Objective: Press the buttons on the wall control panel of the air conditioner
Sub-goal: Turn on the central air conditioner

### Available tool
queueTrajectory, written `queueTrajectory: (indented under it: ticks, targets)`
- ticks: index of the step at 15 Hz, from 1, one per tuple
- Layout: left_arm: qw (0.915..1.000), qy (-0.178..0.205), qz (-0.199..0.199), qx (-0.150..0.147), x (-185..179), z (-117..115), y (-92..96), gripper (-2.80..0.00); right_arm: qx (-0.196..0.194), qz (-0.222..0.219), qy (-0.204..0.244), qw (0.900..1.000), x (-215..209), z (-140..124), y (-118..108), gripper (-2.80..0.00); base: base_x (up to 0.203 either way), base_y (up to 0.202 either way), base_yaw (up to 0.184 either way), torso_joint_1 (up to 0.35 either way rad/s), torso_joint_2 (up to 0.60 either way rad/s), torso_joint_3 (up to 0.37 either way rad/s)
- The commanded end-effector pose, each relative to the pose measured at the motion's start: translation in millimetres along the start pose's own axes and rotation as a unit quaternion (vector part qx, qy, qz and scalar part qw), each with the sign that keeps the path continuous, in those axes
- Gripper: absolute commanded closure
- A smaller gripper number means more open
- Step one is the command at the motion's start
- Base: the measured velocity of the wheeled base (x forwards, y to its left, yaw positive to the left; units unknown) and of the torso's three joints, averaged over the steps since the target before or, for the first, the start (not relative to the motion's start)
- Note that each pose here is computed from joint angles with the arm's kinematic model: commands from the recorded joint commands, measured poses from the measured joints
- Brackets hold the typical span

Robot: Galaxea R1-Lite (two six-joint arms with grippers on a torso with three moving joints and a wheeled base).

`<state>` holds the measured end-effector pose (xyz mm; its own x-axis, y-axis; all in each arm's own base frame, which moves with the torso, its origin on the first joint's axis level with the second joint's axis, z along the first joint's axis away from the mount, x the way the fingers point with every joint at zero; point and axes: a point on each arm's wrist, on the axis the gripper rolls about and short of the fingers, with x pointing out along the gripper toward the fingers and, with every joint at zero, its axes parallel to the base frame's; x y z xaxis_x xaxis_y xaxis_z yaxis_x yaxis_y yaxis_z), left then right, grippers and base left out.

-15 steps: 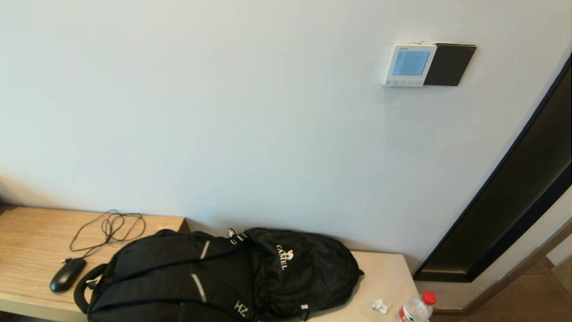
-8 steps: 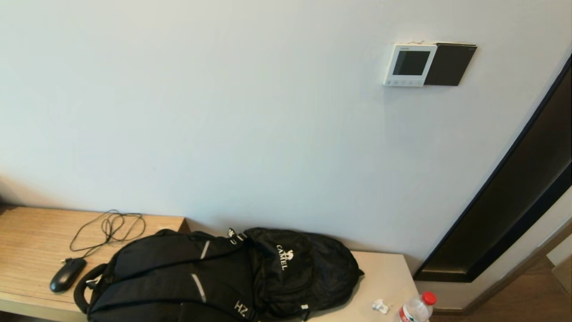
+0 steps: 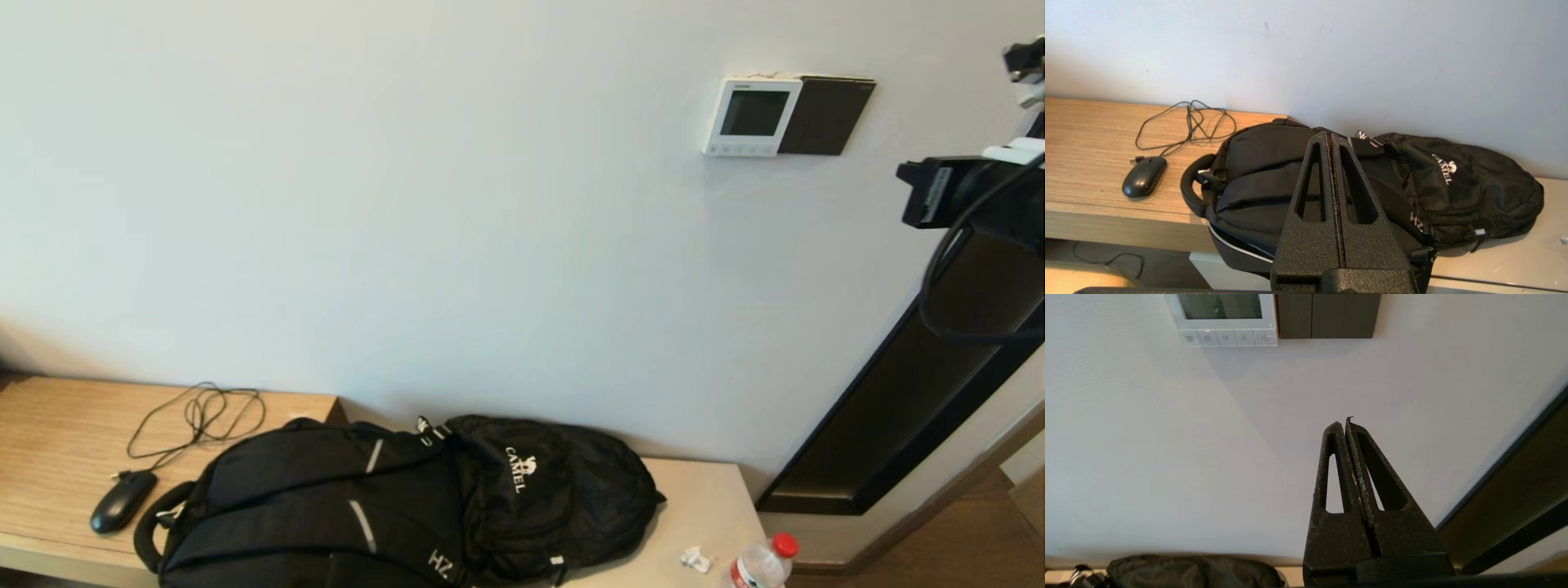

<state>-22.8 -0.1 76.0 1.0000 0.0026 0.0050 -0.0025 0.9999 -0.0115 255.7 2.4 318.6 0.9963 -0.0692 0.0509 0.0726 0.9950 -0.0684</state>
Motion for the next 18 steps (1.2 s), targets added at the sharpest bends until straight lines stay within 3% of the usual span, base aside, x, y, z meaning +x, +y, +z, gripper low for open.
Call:
queueTrajectory:
  ticks: [1, 8, 18]
  targets:
    - [1.0, 0.0, 0.0, 0.0, 0.0, 0.0, 0.0, 0.0, -0.003, 0.0, 0.033, 0.999, 56.8, -21.2, 11.6, 0.0, 0.0, 0.0, 0.0, 0.0, 0.0, 0.0]
    - [1.0, -0.001, 0.0, 0.0, 0.0, 0.1, 0.0, 0.0, -0.007, 0.002, 0.018, 1.0, 103.7, -20.8, 54.6, 0.0, 0.0, 0.0, 0.0, 0.0, 0.0, 0.0]
    - [1.0, -0.001, 0.0, 0.0, 0.0, 0.1, 0.0, 0.0, -0.002, -0.029, -0.009, 1.0, 119.2, -10.5, 49.2, 0.0, 0.0, 0.0, 0.0, 0.0, 0.0, 0.0]
